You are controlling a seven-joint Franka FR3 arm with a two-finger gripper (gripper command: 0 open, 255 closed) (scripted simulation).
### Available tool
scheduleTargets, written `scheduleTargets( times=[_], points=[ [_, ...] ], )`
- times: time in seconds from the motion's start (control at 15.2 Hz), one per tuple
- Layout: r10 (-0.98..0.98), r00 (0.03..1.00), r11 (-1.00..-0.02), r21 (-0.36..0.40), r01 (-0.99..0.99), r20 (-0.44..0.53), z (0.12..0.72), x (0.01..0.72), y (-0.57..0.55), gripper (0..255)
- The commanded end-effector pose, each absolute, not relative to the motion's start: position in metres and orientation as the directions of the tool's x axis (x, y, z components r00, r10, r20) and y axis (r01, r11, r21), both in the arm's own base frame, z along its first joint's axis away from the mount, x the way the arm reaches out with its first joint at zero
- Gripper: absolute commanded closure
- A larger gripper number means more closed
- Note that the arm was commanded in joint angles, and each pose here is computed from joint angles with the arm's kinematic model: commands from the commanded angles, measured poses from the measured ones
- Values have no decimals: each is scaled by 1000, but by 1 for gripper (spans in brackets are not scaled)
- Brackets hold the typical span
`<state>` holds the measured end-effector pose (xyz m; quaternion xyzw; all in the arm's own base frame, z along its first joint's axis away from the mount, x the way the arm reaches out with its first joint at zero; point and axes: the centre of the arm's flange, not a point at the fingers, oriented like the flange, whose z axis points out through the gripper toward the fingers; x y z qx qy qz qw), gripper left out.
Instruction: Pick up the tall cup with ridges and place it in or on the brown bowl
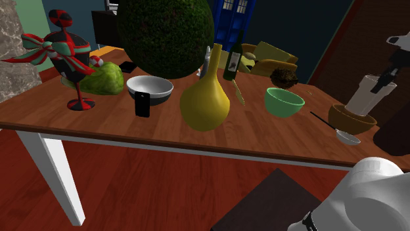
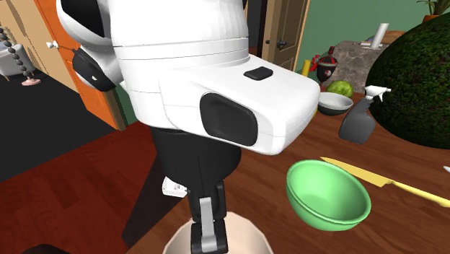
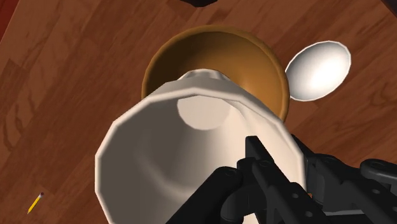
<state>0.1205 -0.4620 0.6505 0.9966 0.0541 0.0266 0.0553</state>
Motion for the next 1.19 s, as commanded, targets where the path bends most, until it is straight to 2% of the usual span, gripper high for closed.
scheduleTargets(
  times=[0.0,0.33,0.59,1.12],
  points=[
    [111,993,-988,114,105,47,651,120,-462,0],
    [111,993,-988,114,105,47,651,120,-462,0],
    [111,993,-988,114,105,47,700,117,-457,0],
    [111,993,-988,114,105,47,700,117,-457,0]
  ],
)
